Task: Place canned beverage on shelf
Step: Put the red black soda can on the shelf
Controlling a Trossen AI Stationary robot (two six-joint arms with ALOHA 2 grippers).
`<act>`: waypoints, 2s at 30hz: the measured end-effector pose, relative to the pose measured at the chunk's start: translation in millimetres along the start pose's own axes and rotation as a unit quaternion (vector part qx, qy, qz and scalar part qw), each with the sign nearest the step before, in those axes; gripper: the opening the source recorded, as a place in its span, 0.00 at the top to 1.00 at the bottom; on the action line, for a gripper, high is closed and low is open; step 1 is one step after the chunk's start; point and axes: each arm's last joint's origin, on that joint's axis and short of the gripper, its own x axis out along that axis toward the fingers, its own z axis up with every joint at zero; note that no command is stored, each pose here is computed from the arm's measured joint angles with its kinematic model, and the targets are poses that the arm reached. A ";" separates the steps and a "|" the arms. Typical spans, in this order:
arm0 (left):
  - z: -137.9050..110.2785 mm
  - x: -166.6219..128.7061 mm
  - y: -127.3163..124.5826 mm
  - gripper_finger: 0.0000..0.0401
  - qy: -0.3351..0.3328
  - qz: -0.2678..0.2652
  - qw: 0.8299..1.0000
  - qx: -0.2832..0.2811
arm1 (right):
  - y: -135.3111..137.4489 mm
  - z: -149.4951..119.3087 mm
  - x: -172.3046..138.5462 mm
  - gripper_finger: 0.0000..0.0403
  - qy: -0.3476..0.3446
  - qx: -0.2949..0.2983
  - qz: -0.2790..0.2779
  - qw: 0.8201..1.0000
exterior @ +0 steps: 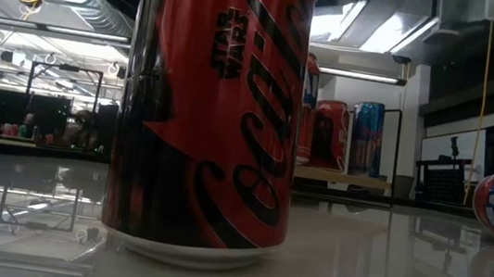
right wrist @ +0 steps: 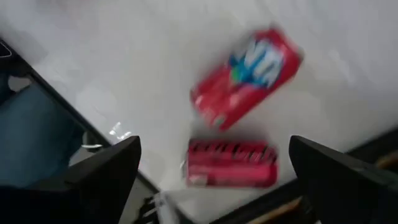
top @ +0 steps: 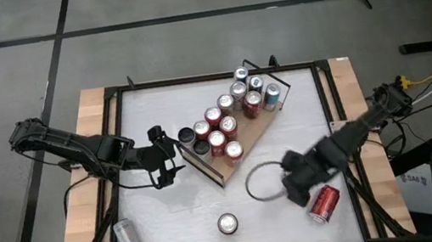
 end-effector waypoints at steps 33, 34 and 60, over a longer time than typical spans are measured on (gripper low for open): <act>-0.1 -0.3 -0.7 0.06 0.000 -0.004 1.000 -0.002 | 42.8 -120.5 89.9 0.01 -0.064 0.316 -0.139 0.936; -0.1 -0.3 -0.7 0.06 0.000 -0.004 1.000 -0.002 | 43.5 -120.5 92.6 0.01 -0.066 0.316 -0.143 0.936; -0.1 -0.3 -0.8 0.06 0.001 -0.004 1.000 -0.002 | 46.8 -109.0 115.1 0.01 -0.089 0.331 -0.195 0.919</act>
